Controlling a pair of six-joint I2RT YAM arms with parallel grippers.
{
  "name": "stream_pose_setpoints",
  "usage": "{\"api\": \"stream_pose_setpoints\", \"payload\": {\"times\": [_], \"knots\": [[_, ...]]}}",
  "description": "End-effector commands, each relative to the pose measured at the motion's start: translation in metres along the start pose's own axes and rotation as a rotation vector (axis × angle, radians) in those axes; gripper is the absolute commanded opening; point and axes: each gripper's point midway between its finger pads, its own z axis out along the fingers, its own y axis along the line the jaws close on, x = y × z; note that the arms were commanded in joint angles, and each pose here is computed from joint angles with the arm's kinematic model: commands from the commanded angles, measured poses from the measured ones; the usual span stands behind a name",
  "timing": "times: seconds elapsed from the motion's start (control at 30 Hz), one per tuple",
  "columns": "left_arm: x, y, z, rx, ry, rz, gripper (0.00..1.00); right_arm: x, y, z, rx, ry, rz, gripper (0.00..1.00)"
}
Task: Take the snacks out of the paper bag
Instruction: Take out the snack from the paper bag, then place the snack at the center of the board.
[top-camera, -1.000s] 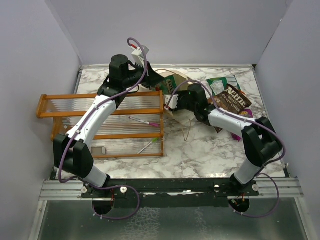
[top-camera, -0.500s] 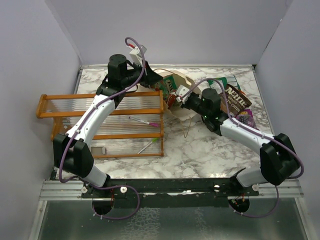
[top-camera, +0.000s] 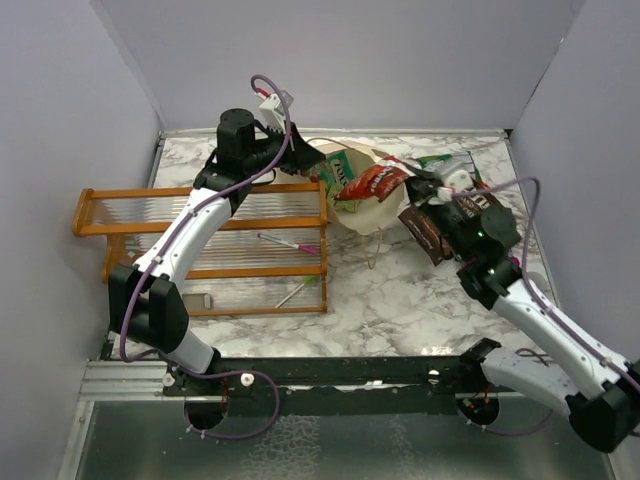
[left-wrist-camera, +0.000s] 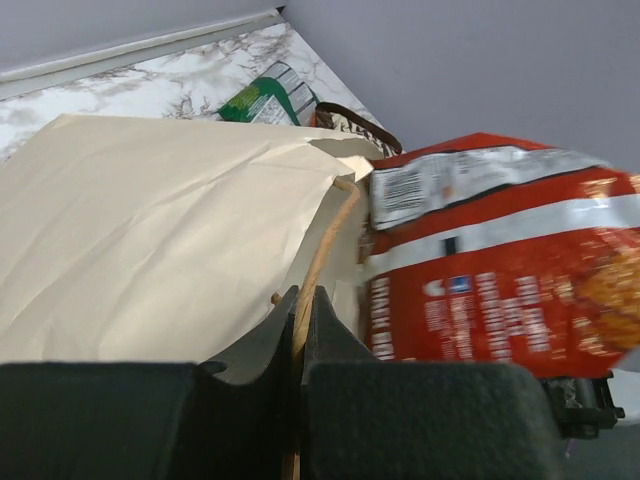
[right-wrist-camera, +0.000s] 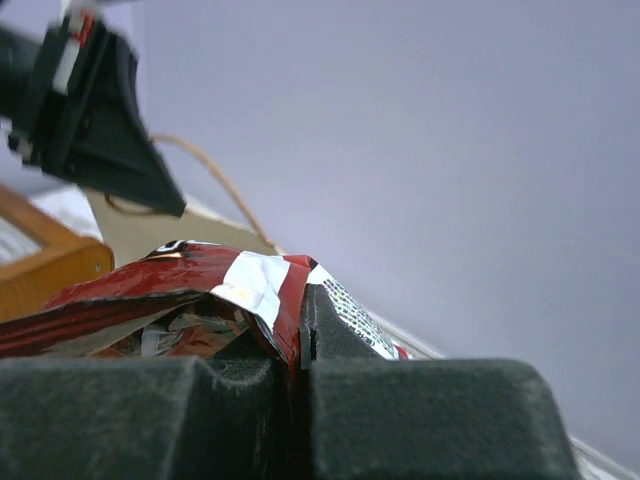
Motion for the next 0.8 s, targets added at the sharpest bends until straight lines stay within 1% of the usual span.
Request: {"api": "stream_pose_setpoints", "payload": {"times": [0.0, 0.1, 0.27, 0.37, 0.47, 0.6, 0.67, 0.7, 0.77], "knots": [[-0.017, -0.004, -0.002, 0.014, -0.039, 0.017, 0.0, -0.024, -0.048, -0.048, 0.306, -0.093, 0.166, 0.01], [-0.015, -0.004, -0.002, 0.016, -0.036, 0.011, 0.0, -0.012, -0.076, -0.081, 0.501, -0.069, 0.193, 0.01], [-0.016, -0.004, -0.002, 0.011, -0.039, 0.011, 0.0, 0.023, -0.12, -0.151, 0.91, -0.015, 0.229, 0.02], [-0.015, -0.002, -0.002, 0.007, -0.038, 0.009, 0.0, 0.031, -0.13, -0.175, 1.034, -0.018, 0.233, 0.02], [-0.014, -0.001, -0.001, 0.005, -0.035, 0.006, 0.0, 0.04, -0.13, -0.178, 1.061, -0.005, 0.229, 0.03], [-0.014, -0.001, -0.001, 0.004, -0.035, 0.006, 0.0, 0.064, -0.129, -0.169, 1.089, 0.091, 0.201, 0.03], [-0.014, 0.0, -0.001, 0.003, -0.034, 0.007, 0.0, 0.082, -0.131, -0.163, 1.108, 0.148, 0.23, 0.04], [-0.014, 0.001, -0.001, 0.0, -0.035, 0.008, 0.0, 0.091, -0.13, -0.156, 1.085, 0.182, 0.259, 0.05], [-0.014, 0.0, 0.0, 0.0, -0.033, 0.007, 0.0, 0.105, -0.136, -0.145, 1.07, 0.211, 0.355, 0.05]]}}
